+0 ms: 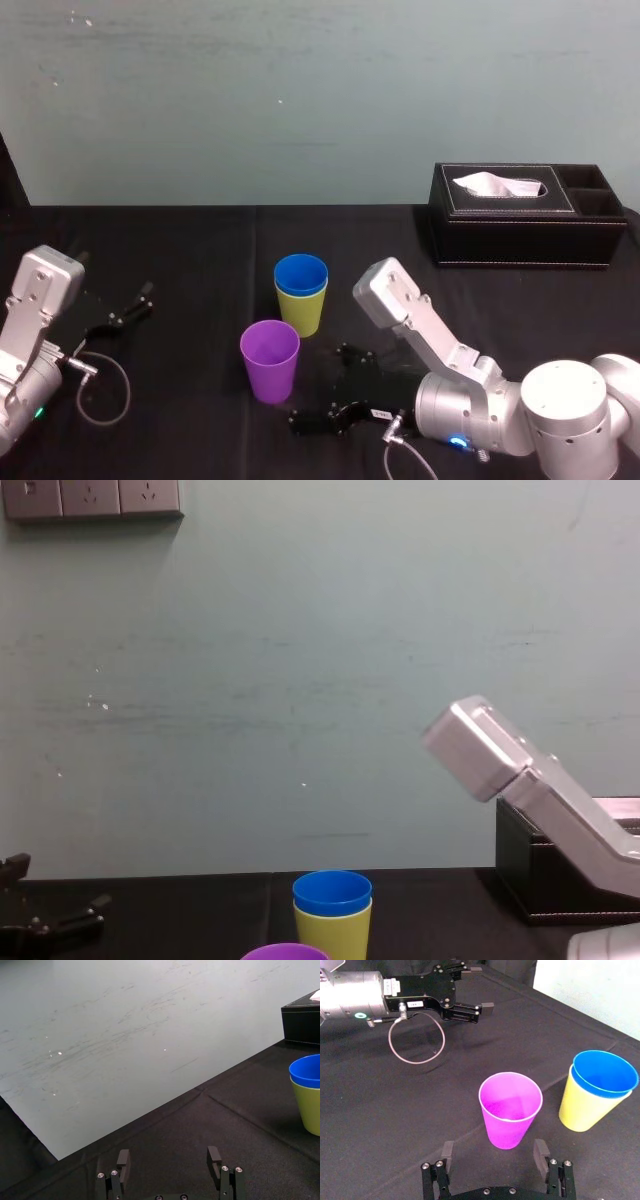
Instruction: Stack the three plastic cups sequentially using one hand.
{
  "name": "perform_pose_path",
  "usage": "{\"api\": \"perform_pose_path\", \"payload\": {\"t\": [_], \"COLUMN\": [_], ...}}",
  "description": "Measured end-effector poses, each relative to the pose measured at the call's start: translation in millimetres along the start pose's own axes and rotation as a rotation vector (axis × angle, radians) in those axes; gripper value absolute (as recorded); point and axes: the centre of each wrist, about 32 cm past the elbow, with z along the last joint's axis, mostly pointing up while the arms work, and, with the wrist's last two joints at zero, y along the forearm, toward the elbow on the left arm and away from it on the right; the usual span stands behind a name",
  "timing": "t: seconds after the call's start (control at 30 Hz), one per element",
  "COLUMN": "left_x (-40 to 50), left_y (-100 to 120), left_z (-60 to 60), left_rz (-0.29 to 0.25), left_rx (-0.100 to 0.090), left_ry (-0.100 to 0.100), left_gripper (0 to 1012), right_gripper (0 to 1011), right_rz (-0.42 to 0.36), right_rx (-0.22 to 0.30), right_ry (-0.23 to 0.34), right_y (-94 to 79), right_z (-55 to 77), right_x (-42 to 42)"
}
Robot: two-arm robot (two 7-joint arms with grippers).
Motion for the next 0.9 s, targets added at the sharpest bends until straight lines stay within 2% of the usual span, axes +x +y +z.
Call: {"api": "perform_pose_path", "payload": {"t": [0.4,0.9], "left_x": [0.0,0.0], "left_y": [0.0,0.0], "left_z": [0.0,0.0], "left_rz": [0.000,0.000], "left_rx": [0.000,0.000], "left_ry": [0.000,0.000], "left_gripper": [1000,1000], "right_gripper": [1002,1002], "right_rz": [-0.005,-0.003], "right_rx": [-0.014,0.005], "right_ry": [0.019,0.027], "right_y": [11.1,23.8], "right_z": [-0.5,-0.9], "right_x": [-0.2,0.4]}}
